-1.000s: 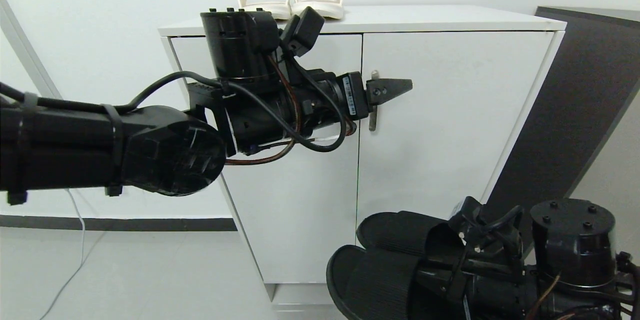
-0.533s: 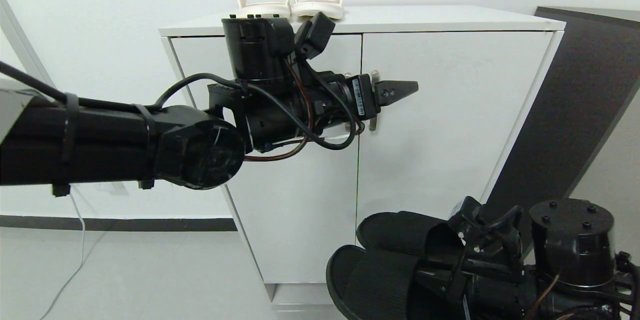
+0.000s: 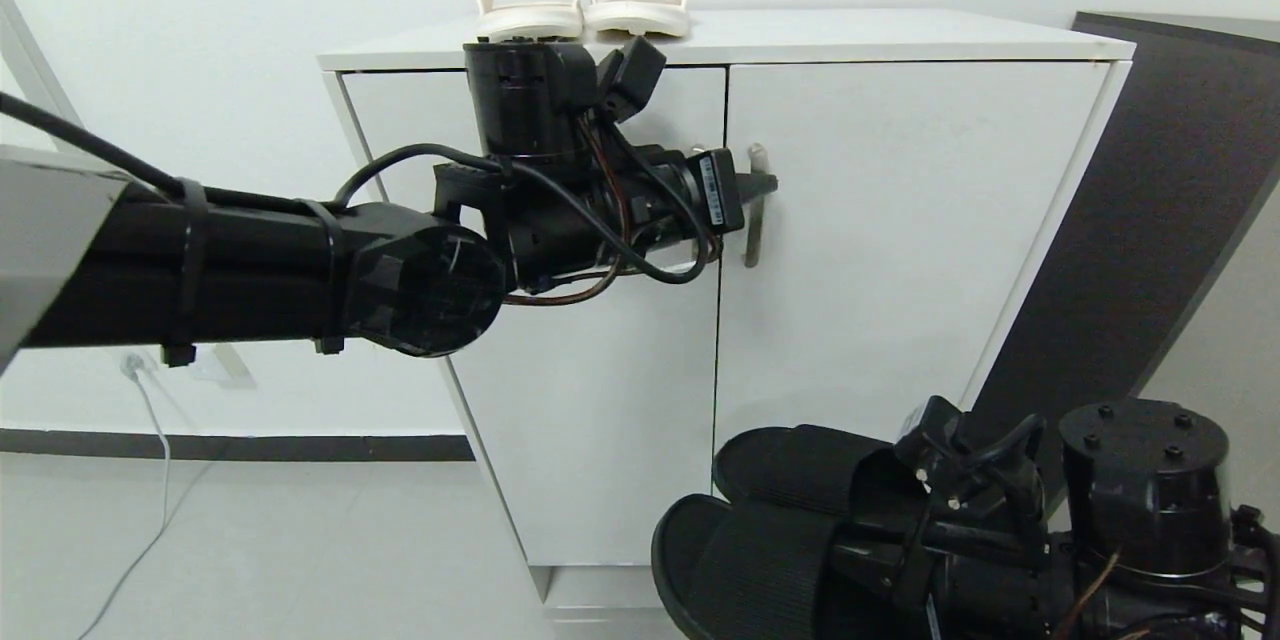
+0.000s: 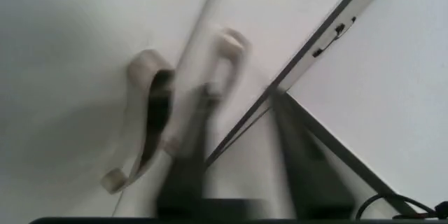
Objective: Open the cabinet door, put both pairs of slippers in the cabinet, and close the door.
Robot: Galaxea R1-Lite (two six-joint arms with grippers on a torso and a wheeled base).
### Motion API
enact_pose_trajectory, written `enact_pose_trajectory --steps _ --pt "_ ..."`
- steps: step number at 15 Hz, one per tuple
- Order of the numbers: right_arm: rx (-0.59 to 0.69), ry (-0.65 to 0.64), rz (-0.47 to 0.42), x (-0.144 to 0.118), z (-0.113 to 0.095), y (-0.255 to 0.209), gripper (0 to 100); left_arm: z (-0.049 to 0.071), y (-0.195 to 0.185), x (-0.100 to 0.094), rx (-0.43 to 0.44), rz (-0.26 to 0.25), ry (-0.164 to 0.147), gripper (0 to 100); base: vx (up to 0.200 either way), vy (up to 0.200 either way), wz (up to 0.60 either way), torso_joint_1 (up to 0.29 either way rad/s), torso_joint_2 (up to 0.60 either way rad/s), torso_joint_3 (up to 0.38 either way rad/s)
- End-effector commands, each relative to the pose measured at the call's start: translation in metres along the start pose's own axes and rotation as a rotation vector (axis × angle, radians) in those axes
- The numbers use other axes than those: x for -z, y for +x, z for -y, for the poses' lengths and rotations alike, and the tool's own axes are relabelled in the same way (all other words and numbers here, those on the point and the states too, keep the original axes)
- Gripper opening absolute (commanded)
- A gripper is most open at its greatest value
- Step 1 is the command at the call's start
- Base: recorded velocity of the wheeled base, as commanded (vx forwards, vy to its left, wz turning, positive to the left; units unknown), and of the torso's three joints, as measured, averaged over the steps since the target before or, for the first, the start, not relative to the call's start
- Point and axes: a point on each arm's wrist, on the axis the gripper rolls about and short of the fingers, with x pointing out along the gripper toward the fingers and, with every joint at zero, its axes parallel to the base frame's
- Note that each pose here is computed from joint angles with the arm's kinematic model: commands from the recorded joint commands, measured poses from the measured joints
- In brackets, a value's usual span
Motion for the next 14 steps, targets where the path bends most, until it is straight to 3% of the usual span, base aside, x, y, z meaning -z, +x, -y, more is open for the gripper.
enact_pose_trajectory --steps 1,4,8,14 --pt "-0.012 -0.014 -0.004 0.002 -0.003 -0.001 0 0.004 -0.004 -0.002 0.010 0.002 0.001 0 0.000 0.000 0.00 0.000 0.00 0.000" --pt "-0.036 -0.019 -0.001 0.002 -0.006 -0.004 0 0.013 -0.013 -0.001 0.022 -0.007 -0.001 0 0.000 0.000 0.00 0.000 0.00 0.000" --pt "-0.182 -0.027 0.015 0.005 -0.014 -0.020 0 0.031 -0.037 0.006 0.052 -0.022 0.001 0 0.000 0.000 0.00 0.000 0.00 0.000" --pt "-0.222 -0.035 0.004 0.008 -0.020 -0.022 0 0.057 -0.077 0.002 0.093 -0.008 0.011 0 0.000 0.000 0.00 0.000 0.00 0.000"
